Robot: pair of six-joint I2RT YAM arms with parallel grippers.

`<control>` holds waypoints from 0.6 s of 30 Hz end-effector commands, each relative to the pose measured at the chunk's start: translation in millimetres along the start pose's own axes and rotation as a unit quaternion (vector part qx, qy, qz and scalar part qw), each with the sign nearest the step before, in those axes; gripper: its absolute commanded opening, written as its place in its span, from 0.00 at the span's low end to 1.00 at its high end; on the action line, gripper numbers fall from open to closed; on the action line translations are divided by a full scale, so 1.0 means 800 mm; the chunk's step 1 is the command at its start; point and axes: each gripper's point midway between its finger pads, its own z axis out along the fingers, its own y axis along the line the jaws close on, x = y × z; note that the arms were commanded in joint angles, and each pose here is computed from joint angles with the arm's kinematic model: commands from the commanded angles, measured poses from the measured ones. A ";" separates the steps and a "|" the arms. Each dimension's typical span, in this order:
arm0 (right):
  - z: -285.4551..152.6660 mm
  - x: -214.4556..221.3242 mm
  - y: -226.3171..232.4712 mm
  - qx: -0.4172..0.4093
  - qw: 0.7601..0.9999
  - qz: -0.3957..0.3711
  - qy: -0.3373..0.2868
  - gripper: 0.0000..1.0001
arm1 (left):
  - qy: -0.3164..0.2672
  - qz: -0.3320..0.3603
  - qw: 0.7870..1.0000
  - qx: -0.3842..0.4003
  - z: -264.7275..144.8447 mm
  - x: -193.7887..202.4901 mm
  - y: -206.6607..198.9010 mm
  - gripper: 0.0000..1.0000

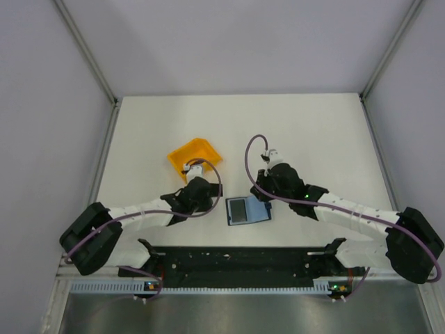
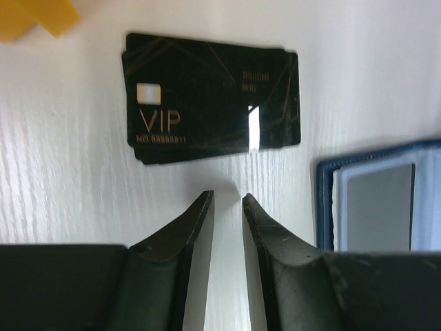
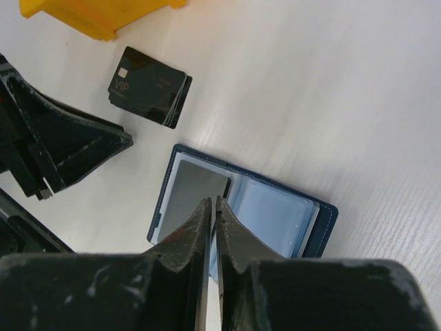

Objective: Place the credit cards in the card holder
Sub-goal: Move the credit card to the center of the board.

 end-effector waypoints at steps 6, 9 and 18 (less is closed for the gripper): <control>-0.002 -0.016 0.016 -0.024 0.999 0.012 -0.025 0.20 | 0.012 0.050 0.997 -0.049 -0.057 -0.005 0.010 0.33; 0.002 -0.019 0.028 -0.043 0.999 0.020 -0.021 0.29 | -0.029 0.057 0.996 -0.056 -0.072 -0.043 0.004 0.40; 0.058 -0.020 0.061 -0.063 0.997 0.028 0.043 0.57 | -0.070 -0.009 0.996 -0.055 -0.080 -0.090 0.029 0.47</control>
